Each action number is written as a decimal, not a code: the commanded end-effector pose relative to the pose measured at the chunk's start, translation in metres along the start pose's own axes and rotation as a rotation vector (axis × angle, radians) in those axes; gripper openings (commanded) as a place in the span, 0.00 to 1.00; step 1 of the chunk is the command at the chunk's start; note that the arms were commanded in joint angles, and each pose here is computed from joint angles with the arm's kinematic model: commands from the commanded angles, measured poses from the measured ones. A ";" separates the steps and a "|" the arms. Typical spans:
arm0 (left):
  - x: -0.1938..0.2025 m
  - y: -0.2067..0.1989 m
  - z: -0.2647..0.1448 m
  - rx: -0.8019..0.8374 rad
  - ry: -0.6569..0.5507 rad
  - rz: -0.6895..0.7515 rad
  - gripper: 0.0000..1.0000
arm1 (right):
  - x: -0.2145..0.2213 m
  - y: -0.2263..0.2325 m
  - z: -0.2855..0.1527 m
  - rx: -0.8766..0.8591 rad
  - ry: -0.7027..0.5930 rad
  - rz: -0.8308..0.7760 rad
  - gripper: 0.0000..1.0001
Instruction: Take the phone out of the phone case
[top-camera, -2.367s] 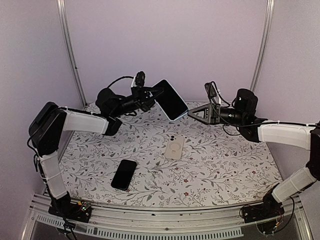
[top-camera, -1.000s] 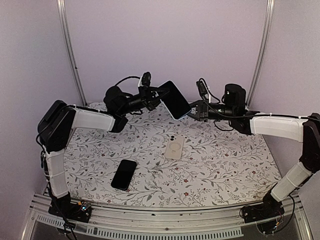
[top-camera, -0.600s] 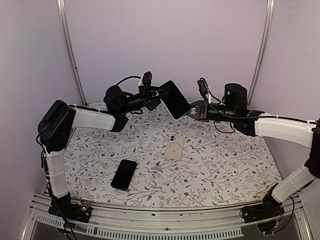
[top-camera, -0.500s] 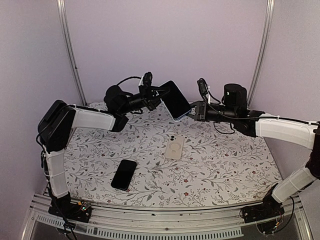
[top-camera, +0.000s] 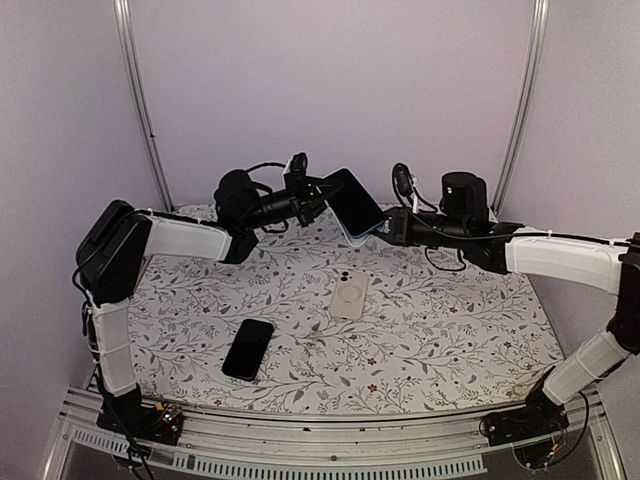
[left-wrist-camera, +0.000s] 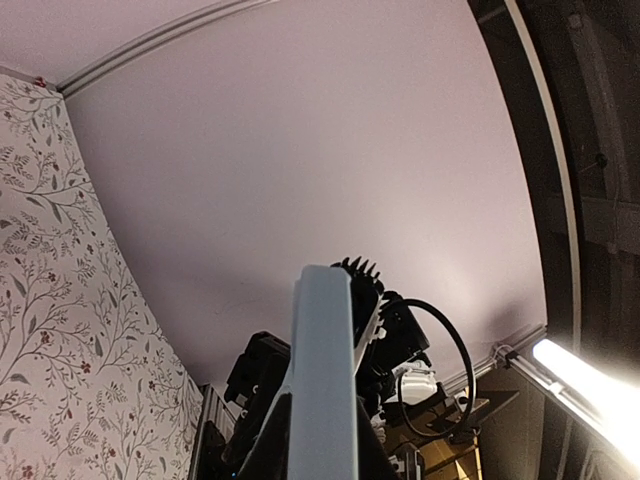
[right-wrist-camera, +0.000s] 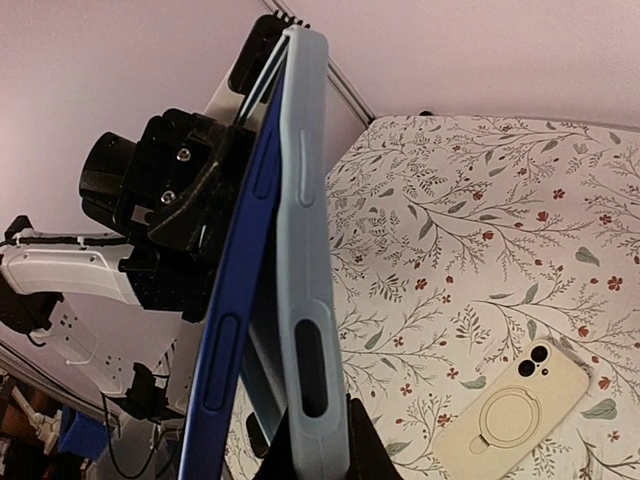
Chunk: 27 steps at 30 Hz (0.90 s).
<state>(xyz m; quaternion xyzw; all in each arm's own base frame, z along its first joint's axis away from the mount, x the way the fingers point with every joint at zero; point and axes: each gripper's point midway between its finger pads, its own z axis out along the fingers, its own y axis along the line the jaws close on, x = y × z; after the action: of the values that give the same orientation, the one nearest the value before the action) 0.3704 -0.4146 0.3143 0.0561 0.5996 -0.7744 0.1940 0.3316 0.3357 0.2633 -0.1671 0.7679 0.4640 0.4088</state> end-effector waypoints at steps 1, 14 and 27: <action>0.032 -0.028 0.012 0.029 0.102 0.004 0.15 | 0.000 -0.011 0.009 -0.094 0.006 0.125 0.00; 0.019 -0.009 -0.013 -0.113 0.044 0.033 0.53 | -0.016 -0.001 0.010 -0.290 -0.042 0.312 0.00; 0.019 -0.002 -0.041 -0.221 0.000 0.062 0.65 | -0.042 -0.003 0.011 -0.297 -0.129 0.302 0.00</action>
<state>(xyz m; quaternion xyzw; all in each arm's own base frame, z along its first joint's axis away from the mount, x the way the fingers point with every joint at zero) 0.3532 -0.3883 0.2942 0.0394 0.6780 -0.7033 0.2101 0.3499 0.3409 0.2620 -0.0754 0.7147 0.6260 0.3028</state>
